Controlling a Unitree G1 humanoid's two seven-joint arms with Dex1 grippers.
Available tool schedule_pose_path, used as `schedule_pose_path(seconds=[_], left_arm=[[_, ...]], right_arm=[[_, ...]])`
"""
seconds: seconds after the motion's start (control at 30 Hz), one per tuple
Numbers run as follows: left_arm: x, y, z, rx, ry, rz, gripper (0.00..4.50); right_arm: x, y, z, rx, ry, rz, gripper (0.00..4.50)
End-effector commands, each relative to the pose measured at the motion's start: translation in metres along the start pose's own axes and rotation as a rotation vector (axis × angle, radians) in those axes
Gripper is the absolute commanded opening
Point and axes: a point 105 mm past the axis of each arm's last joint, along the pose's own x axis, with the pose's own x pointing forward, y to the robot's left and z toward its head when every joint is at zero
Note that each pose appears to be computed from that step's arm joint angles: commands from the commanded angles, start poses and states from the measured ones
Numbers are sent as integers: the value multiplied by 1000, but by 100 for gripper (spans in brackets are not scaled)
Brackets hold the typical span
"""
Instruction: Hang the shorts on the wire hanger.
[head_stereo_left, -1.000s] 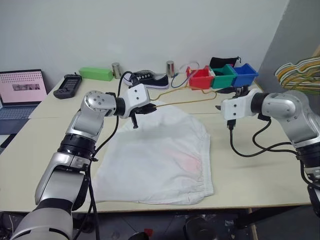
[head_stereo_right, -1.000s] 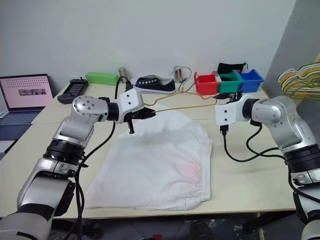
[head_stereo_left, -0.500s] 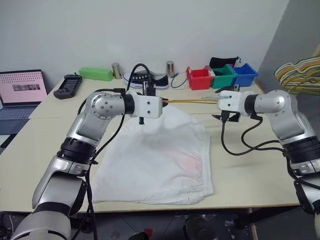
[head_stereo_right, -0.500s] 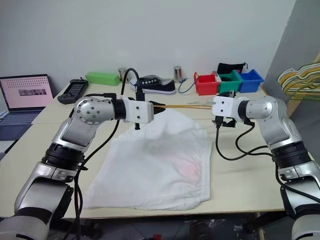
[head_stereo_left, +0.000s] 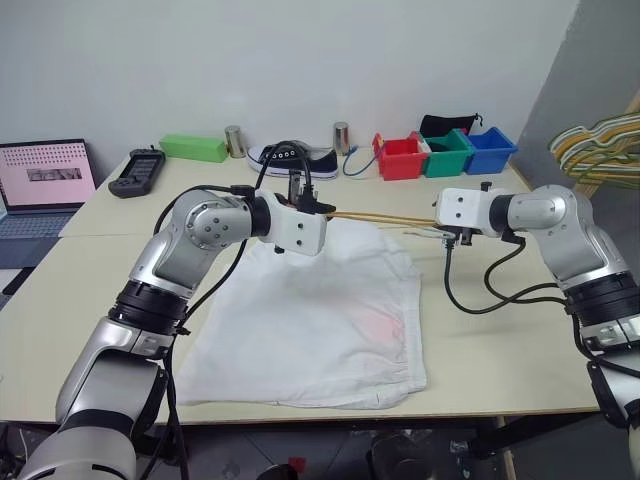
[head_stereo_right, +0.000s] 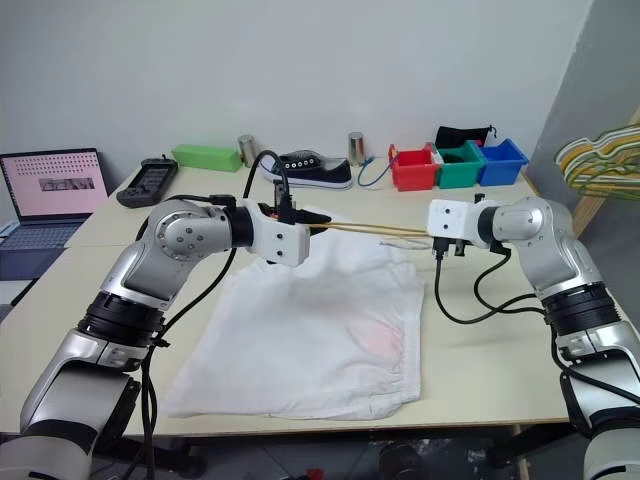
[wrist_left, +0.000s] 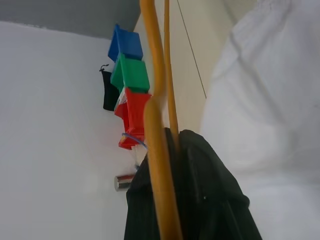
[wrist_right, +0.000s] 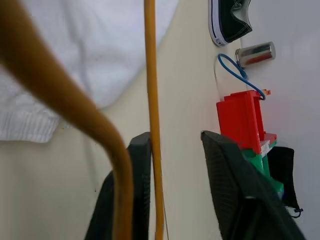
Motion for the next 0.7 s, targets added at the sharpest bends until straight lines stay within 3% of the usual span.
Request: schedule_pose_path(seconds=[0.03, 0.1, 0.2, 0.5, 0.7], left_arm=[[-4, 13, 4, 37, -2, 26, 0], [-4, 14, 3, 38, 1, 28, 0], [-4, 16, 3, 33, -3, 29, 0], [-15, 24, 4, -91, -80, 47, 185], [-42, 23, 7, -295, -155, -11, 311]], right_arm=[[-11, -15, 1, -40, 12, -38, 49], [-11, -15, 1, -35, 11, -38, 3], [-10, -14, 3, -38, 4, -30, 3], [-8, 9, 3, 72, -8, 63, 0], [-21, 36, -30, 360, 59, 199, 0]])
